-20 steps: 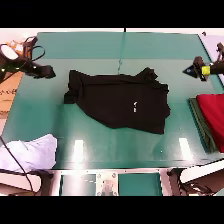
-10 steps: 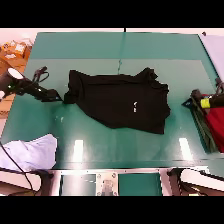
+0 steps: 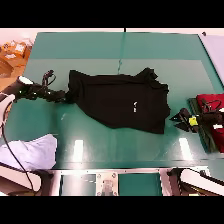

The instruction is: Fold the shirts.

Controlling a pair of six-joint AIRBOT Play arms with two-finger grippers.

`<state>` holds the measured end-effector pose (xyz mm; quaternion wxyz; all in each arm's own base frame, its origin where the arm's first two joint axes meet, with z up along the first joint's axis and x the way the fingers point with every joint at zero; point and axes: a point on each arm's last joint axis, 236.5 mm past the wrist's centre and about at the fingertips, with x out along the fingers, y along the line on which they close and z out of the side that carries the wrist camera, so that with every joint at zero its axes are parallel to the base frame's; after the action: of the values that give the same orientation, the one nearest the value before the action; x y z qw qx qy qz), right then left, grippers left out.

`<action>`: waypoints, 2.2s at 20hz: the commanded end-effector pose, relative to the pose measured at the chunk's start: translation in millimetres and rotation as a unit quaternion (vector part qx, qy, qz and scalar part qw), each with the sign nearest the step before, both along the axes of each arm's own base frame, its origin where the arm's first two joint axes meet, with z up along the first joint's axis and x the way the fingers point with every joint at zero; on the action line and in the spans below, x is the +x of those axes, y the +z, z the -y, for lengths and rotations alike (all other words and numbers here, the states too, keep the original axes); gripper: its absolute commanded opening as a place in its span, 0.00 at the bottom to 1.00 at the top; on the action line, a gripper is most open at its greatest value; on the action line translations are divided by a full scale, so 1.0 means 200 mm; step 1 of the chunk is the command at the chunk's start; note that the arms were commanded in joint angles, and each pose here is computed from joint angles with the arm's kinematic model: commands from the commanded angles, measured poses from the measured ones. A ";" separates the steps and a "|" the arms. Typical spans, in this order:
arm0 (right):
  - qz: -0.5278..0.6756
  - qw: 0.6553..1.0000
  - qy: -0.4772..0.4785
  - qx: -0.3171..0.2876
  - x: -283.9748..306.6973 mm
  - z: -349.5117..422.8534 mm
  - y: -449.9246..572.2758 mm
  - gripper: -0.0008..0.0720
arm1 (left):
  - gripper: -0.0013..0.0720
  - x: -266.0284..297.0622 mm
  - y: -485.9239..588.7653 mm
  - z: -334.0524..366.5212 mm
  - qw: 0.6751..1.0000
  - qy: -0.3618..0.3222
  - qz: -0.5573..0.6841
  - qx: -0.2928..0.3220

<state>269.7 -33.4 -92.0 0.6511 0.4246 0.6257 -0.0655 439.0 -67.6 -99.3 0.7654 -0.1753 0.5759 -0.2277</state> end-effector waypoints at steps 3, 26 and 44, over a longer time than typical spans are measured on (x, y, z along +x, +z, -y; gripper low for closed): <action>-0.033 0.998 0.042 0.013 -0.07 -0.17 -0.12 0.63 | 0.05 -0.02 0.00 0.03 1.000 -0.011 -0.005 -0.004; 0.111 0.983 0.146 -0.023 0.20 -0.23 0.61 0.03 | 0.05 -0.10 0.78 -0.11 0.990 -0.085 0.058 0.100; 0.616 0.713 -0.037 -0.333 -0.18 -0.14 3.04 0.04 | 0.05 -1.24 3.18 -0.09 0.733 0.117 0.646 0.179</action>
<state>235.9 4.5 510.3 0.9890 0.1463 0.0195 0.0064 190.6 -66.7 539.9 0.9825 0.1240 -0.0632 -0.1236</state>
